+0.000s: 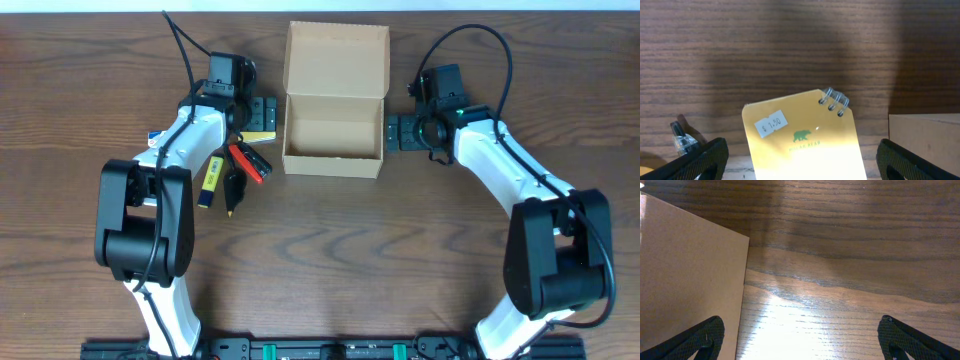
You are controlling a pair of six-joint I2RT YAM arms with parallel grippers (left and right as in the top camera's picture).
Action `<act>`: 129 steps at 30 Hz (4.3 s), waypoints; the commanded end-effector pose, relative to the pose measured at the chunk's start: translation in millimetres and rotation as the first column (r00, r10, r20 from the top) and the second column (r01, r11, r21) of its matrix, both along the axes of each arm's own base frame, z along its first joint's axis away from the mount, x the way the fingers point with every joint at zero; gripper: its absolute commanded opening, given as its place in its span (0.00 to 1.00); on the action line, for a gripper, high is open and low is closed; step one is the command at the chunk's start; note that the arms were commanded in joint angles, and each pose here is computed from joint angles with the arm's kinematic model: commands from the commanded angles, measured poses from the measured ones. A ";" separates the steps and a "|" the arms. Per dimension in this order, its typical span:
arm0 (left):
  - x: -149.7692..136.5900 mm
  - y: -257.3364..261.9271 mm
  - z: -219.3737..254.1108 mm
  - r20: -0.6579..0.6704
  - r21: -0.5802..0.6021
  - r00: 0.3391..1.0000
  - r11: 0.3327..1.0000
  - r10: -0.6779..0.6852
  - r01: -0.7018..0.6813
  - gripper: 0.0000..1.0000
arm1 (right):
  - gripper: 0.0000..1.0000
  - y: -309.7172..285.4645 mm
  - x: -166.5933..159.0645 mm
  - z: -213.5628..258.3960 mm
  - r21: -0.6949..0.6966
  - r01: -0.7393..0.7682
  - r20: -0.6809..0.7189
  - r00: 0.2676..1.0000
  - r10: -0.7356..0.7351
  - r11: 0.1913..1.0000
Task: Pack container
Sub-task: 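Reach the left gripper to the yellow notepad and grip it, then lift the yellow notepad with the left gripper and carry it over the box, then lower the notepad into the box and open the left gripper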
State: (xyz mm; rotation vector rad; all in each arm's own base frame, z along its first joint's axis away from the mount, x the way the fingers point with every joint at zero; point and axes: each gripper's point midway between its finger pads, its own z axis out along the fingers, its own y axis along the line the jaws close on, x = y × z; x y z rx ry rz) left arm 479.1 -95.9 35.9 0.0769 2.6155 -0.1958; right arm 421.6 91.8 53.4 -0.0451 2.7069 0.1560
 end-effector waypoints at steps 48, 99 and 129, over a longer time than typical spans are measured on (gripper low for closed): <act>1.4 6.9 -28.6 -0.067 0.066 0.983 0.984 0.172 -0.168 0.60 | 0.99 -1.1 0.2 -0.1 0.009 0.012 -0.003 1.000 -0.012 1.000; -58.4 -139.0 141.1 -0.186 0.037 0.976 0.991 -0.117 0.126 0.06 | 0.99 -1.3 0.2 -0.1 0.009 0.013 -0.003 1.000 -0.013 1.000; -65.1 -141.9 53.0 -0.241 0.048 0.966 0.993 -0.092 0.107 0.05 | 0.99 -1.3 0.3 0.0 0.009 0.013 -0.003 1.000 -0.013 1.000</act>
